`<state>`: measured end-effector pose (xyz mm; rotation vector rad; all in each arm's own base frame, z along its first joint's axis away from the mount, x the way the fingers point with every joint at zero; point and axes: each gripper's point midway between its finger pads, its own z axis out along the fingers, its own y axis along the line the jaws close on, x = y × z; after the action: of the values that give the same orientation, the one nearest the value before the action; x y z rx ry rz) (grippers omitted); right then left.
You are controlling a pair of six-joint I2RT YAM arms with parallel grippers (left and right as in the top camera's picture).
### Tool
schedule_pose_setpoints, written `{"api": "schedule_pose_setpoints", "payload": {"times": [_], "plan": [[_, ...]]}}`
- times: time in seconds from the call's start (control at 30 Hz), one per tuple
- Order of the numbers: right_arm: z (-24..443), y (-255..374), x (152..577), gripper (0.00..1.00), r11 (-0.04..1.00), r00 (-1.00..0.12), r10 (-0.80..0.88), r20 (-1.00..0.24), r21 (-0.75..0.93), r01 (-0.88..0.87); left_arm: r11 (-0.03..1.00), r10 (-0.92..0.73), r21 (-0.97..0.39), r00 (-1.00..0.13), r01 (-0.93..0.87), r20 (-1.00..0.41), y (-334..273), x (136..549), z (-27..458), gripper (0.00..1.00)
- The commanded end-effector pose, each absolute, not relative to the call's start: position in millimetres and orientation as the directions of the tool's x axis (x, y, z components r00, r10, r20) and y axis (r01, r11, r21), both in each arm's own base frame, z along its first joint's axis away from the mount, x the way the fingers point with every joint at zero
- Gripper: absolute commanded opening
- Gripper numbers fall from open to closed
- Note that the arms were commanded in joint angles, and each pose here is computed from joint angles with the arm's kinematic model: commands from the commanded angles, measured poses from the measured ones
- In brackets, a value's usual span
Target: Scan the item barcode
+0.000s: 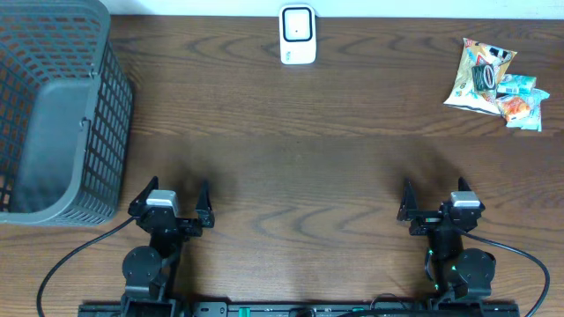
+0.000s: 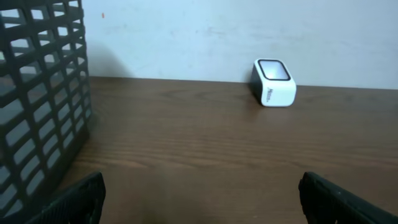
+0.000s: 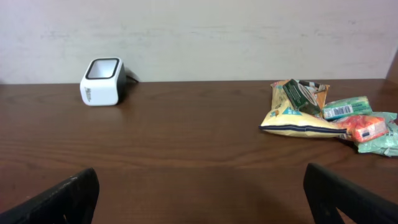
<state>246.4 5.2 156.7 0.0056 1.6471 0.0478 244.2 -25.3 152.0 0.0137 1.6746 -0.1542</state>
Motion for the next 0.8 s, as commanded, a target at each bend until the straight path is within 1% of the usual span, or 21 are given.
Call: {"api": "schedule_pose_setpoints", "payload": {"times": [0.0,0.77], "plan": [[156.3,4.9,246.2,0.99,0.999,-0.076,0.021,-0.997,0.023,-0.023,0.993,-0.062,-0.078,-0.156,0.094,-0.986,-24.0,242.8,137.8,0.98],[156.3,5.0,246.2,0.99,0.999,-0.076,0.021,-0.997,0.023,-0.024,0.996,-0.05,-0.061,-0.16,0.067,-0.986,-19.1,243.0,136.1,0.97]]}}
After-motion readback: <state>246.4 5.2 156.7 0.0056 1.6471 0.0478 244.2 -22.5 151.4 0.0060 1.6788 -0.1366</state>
